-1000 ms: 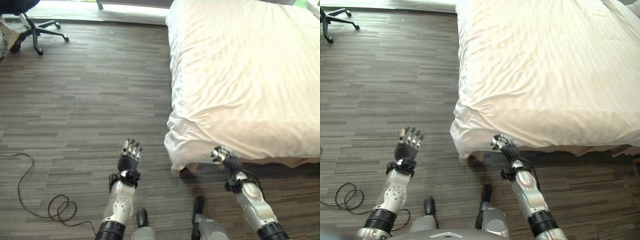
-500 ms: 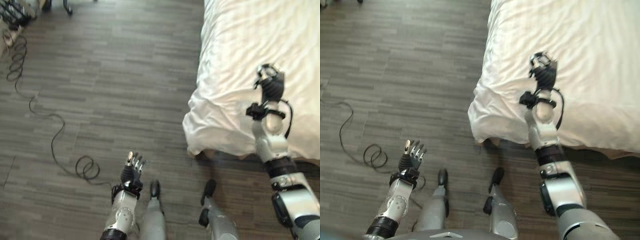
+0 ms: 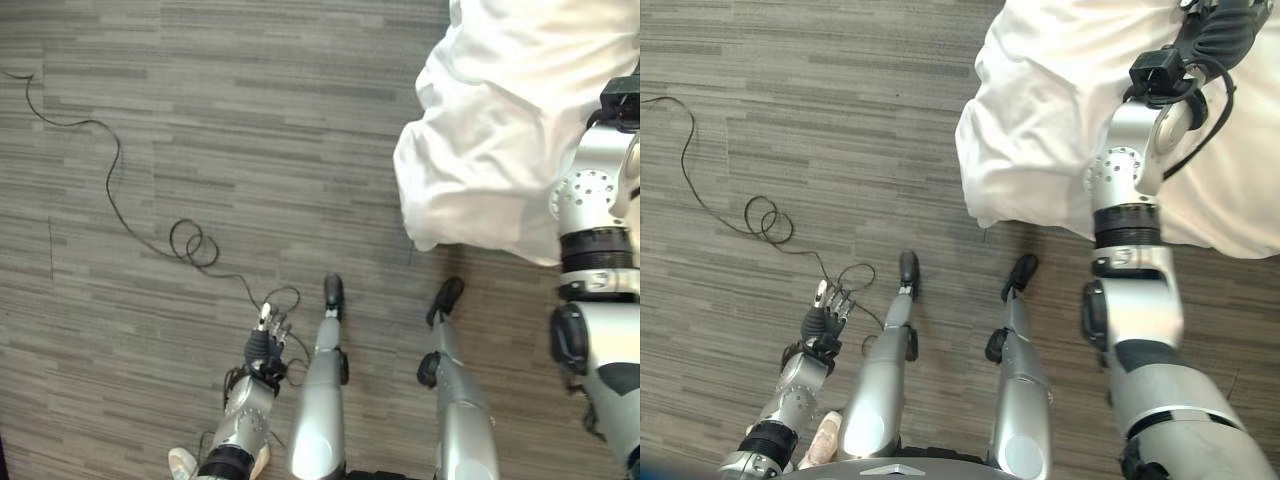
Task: Making the bed.
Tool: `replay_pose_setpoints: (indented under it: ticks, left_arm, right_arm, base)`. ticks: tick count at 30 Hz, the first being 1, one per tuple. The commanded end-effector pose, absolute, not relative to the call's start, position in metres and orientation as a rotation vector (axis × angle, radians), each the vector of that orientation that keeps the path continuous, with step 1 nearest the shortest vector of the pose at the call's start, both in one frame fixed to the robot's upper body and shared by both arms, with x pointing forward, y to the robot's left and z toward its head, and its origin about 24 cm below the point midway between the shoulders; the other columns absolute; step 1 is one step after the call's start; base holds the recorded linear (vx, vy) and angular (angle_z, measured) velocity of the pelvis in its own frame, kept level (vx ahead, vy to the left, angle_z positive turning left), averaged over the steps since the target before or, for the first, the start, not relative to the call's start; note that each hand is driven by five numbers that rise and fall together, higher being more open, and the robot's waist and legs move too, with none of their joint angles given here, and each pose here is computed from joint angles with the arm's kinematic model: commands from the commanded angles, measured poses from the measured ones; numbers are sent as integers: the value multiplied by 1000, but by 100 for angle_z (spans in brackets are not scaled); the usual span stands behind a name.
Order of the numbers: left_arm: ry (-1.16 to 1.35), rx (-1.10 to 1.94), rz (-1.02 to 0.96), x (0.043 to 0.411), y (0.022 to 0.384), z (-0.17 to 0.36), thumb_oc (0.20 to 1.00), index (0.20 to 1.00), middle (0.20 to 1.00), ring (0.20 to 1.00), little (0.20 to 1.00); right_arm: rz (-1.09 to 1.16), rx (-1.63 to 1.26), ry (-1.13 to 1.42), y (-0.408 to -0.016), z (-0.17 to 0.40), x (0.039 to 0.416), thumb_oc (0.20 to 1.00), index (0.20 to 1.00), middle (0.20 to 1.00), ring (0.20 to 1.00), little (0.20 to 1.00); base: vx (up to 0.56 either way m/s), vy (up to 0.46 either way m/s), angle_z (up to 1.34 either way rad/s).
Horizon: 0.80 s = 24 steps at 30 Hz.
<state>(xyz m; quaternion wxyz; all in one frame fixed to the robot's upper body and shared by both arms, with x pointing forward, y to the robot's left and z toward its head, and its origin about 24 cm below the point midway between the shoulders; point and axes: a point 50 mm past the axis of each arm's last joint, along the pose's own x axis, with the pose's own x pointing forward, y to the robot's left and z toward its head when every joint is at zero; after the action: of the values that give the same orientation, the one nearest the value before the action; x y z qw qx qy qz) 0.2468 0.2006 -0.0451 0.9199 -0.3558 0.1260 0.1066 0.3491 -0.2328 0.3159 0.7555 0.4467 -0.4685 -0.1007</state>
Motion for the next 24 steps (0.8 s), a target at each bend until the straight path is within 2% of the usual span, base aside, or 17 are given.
replay_pose_setpoints:
  ticks: [1,6,11,16,20,23,24]
  left_arm:
    - [176,-812,149,269,186,-24,1000,1000,1000,1000,1000]
    - [131,-904,147,299,171,-3,1000,1000,1000,1000,1000]
    - [123,-930,125,315,159,11,1000,1000,1000,1000,1000]
    - [136,-942,112,317,153,10,1000,1000,1000,1000,1000]
    - [158,-938,119,316,153,5,1000,1000,1000,1000,1000]
    - [176,-926,121,310,154,-3,1000,1000,1000,1000,1000]
    - [177,-915,121,307,156,-6,1000,1000,1000,1000,1000]
  right_arm:
    - [-168,1119,-612,-169,220,378,200,200,200,200,200]
    - [32,1186,-262,-82,143,364,200,200,200,200,200]
    - [117,1177,26,-40,81,342,200,200,200,200,200]
    - [108,1166,140,-32,54,333,200,200,200,200,200]
    - [78,1124,165,-40,48,337,200,200,200,200,200]
    - [109,961,164,-47,45,338,200,200,200,200,200]
    - [143,857,157,-49,44,336,341,341,341,341,341]
  base:
    - [4,67,-7]
    - [-13,67,-1]
    - [-34,50,-2]
    - [-38,20,11]
    - [-54,11,11]
    - [-39,-8,14]
    - [-46,-10,14]
